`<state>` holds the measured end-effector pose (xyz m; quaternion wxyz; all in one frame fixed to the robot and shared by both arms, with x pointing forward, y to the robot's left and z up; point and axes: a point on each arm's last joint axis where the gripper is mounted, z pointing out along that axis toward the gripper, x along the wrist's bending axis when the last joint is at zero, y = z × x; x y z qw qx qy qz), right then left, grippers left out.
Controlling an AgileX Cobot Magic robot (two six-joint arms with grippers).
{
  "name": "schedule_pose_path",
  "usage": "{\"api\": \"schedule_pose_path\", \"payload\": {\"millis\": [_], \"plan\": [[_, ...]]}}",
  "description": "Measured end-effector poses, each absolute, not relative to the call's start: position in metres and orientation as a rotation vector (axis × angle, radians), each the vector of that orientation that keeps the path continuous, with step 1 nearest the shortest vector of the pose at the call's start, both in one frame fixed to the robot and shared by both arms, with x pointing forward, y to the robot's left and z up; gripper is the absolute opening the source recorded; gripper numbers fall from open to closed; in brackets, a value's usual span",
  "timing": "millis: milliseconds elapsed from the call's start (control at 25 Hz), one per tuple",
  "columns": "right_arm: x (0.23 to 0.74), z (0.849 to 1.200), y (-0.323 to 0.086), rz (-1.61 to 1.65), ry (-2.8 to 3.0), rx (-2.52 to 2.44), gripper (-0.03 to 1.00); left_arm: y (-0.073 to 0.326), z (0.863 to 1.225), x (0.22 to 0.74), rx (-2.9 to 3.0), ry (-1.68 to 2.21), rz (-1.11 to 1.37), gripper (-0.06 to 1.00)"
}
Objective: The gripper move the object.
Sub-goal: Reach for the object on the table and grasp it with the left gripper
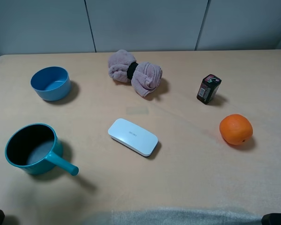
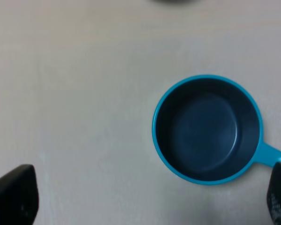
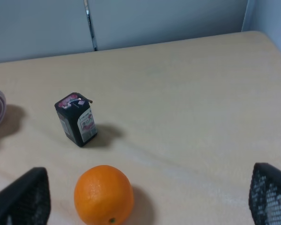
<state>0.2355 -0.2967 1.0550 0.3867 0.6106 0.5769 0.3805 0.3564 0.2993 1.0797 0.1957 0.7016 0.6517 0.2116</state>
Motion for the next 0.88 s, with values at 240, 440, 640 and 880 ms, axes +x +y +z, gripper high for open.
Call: {"api": "schedule_pose_path", "payload": {"millis": [240, 440, 640, 880], "plan": [[0.235, 1.055, -0.297, 0.969, 1.468, 1.554, 0.67, 0.298, 1.068, 0.391, 2.055, 1.906, 0.475, 0.99], [0.235, 1.055, -0.297, 0.969, 1.468, 1.554, 0.67, 0.299, 1.059, 0.407, 2.160, 1.900, 0.443, 0.99], [0.235, 1.055, -0.297, 0.969, 1.468, 1.554, 0.67, 0.299, 1.050, 0.415, 2.253, 1.869, 0.409, 0.99], [0.235, 1.055, -0.297, 0.969, 1.468, 1.554, 0.67, 0.299, 1.047, 0.421, 2.388, 1.720, 0.430, 0.99]]}}
